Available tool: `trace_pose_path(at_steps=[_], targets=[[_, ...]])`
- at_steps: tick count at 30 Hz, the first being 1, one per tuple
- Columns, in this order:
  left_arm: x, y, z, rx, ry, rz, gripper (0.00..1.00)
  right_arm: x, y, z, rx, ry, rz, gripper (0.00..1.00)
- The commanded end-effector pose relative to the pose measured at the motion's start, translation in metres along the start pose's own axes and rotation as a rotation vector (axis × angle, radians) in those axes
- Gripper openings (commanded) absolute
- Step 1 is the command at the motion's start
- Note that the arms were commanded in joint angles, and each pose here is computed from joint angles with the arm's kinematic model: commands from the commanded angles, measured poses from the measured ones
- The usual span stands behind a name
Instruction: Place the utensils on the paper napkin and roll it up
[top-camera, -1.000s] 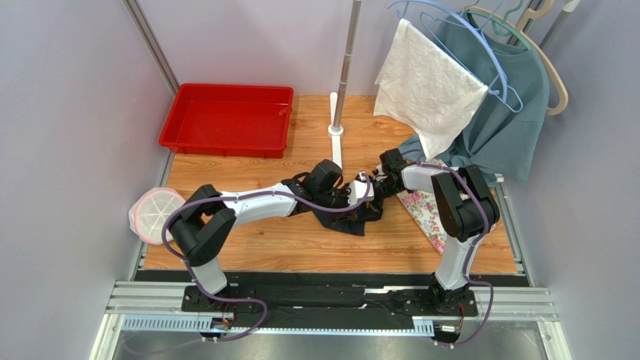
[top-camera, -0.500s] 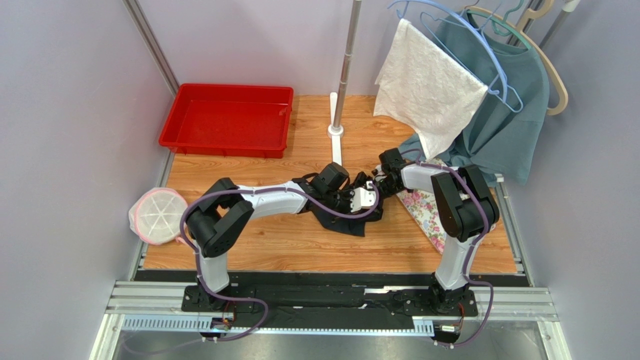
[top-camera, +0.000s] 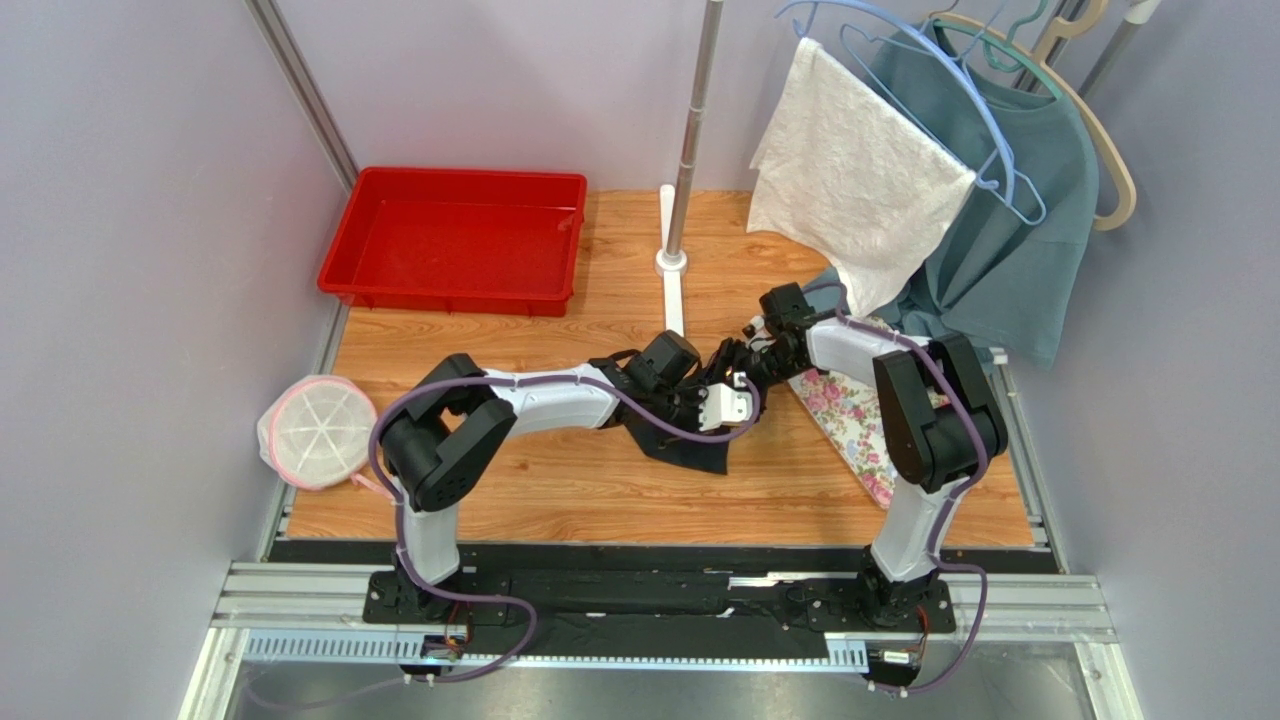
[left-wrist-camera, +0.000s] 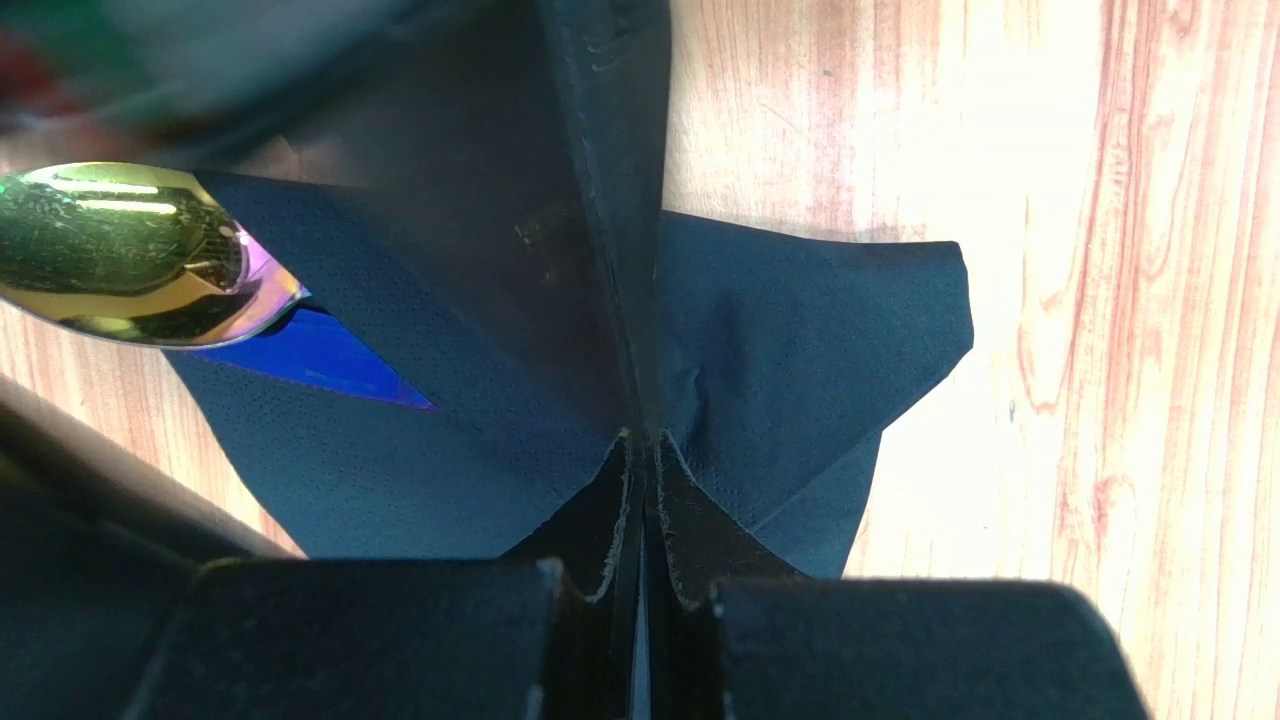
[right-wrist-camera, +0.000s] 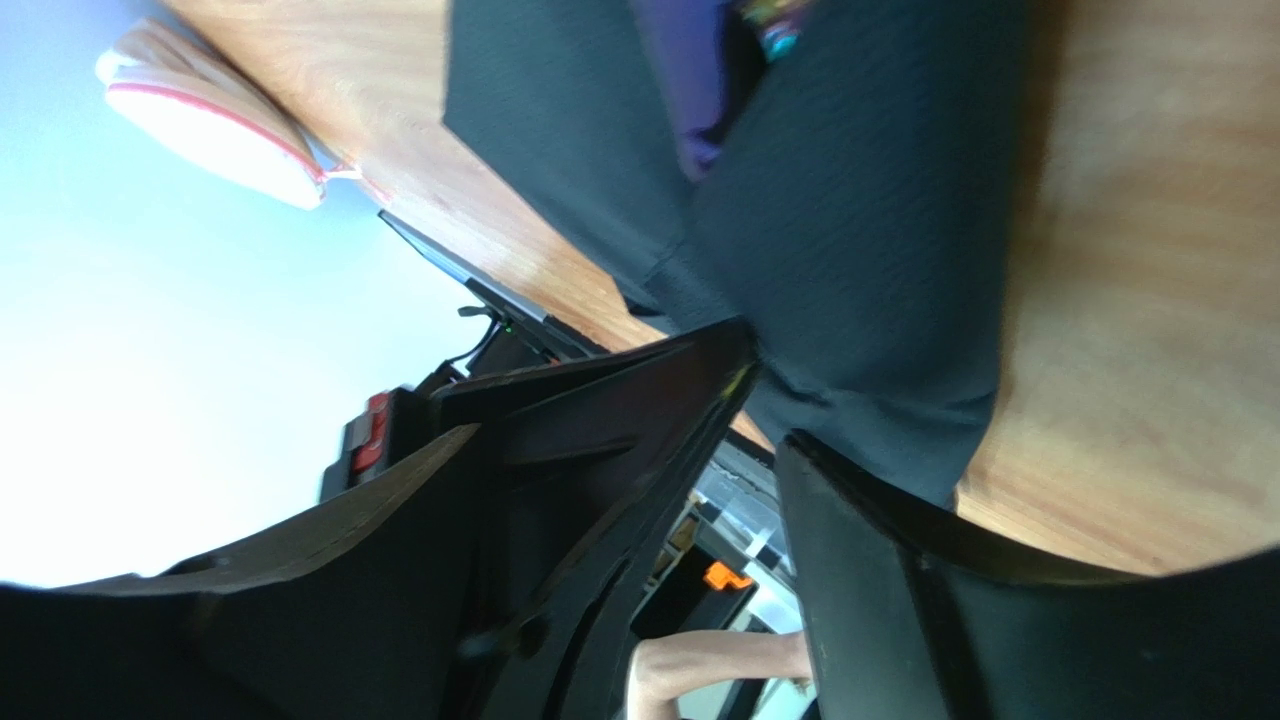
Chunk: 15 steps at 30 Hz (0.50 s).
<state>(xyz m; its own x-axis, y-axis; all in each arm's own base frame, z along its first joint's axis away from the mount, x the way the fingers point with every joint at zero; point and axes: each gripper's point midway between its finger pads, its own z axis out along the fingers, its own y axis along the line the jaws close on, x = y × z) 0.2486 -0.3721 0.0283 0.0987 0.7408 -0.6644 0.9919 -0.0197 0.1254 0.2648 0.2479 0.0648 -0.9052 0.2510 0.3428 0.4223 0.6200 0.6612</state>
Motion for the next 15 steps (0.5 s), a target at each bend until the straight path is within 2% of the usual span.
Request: trace_pose_path(at_steps=[1, 3, 6, 9, 15], targets=[[0.000, -0.008, 0.000, 0.031, -0.009, 0.020, 0.01, -0.001, 0.022, -0.018, -0.021, -0.051, -0.087, 0.41], [0.000, -0.009, 0.000, 0.031, -0.011, 0.013, 0.01, -0.004, 0.020, -0.017, -0.001, -0.064, -0.100, 0.24], [0.000, -0.008, 0.000, 0.028, -0.024, 0.005, 0.00, -0.009, 0.015, -0.016, 0.034, -0.081, -0.119, 0.10], [0.001, -0.008, -0.001, 0.029, -0.030, -0.013, 0.00, -0.012, 0.012, -0.012, 0.066, -0.096, -0.156, 0.05], [0.002, -0.005, 0.000, 0.028, -0.044, -0.044, 0.00, -0.018, 0.008, -0.003, 0.127, -0.117, -0.216, 0.01]])
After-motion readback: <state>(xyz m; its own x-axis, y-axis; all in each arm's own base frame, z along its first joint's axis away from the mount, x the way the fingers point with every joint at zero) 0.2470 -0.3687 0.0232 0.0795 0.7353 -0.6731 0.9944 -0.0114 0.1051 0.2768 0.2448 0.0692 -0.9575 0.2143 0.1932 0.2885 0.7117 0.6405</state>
